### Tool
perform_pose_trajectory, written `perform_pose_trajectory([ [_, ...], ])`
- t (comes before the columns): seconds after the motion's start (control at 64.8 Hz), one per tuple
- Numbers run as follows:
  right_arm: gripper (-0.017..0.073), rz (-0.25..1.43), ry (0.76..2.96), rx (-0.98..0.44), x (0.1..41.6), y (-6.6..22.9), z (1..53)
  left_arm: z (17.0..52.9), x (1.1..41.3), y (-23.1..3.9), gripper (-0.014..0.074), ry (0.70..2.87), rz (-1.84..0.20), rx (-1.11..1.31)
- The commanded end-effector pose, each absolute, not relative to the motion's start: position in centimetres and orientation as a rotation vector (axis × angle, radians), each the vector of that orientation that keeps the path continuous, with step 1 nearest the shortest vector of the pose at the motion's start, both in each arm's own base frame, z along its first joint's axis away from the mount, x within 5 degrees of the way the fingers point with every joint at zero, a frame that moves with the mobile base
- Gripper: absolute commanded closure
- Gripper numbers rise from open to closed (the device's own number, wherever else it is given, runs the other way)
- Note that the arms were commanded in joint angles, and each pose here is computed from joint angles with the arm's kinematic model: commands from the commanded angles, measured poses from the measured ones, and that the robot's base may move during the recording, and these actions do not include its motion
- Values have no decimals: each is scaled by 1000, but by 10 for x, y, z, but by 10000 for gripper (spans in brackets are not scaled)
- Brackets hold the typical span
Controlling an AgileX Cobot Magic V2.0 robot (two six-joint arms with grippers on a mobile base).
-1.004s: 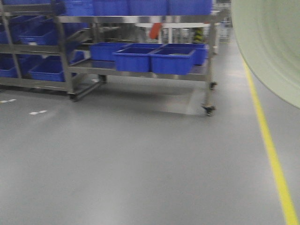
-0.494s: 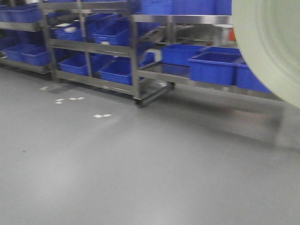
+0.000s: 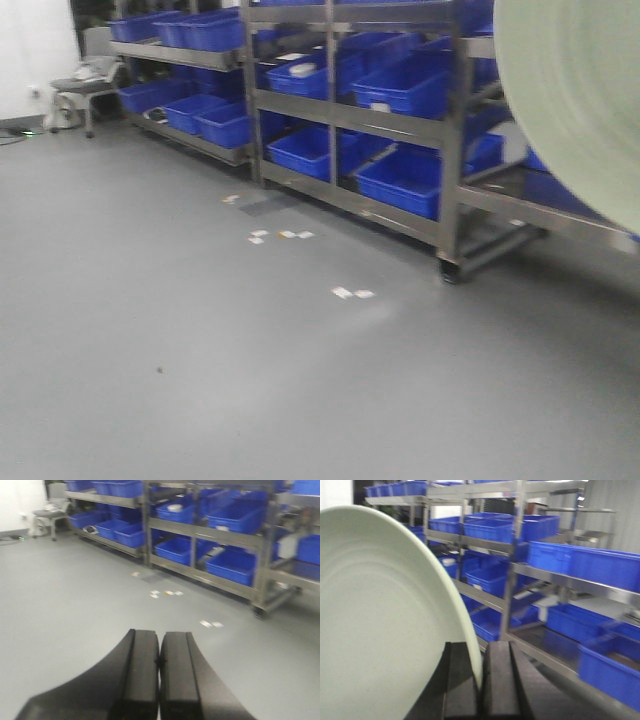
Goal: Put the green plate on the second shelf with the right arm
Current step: 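Drive the base away from the table toward the bin shelving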
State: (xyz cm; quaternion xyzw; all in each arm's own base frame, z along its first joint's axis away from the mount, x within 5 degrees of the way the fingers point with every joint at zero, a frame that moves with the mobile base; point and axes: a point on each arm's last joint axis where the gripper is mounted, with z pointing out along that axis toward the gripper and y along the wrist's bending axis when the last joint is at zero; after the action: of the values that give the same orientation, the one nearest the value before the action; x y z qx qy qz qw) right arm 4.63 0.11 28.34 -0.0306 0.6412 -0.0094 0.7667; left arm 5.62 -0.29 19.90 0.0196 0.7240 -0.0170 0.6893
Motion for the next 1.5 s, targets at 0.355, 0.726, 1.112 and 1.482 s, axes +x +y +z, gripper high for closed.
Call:
perform_pose_trajectory([
  [0.355, 503, -13, 1265, -62, 42, 2, 303, 193, 57, -3, 463, 1561, -55, 33],
  [0.726, 503, -13, 1266, -62, 42, 2, 303, 193, 57, -3, 463, 1561, -55, 33],
  [1.112, 503, -13, 1266, -62, 42, 2, 303, 193, 57, -3, 463, 1561, -55, 33],
  [1.482, 503, -13, 1266, -62, 42, 2, 303, 193, 57, -3, 463, 1561, -55, 33],
])
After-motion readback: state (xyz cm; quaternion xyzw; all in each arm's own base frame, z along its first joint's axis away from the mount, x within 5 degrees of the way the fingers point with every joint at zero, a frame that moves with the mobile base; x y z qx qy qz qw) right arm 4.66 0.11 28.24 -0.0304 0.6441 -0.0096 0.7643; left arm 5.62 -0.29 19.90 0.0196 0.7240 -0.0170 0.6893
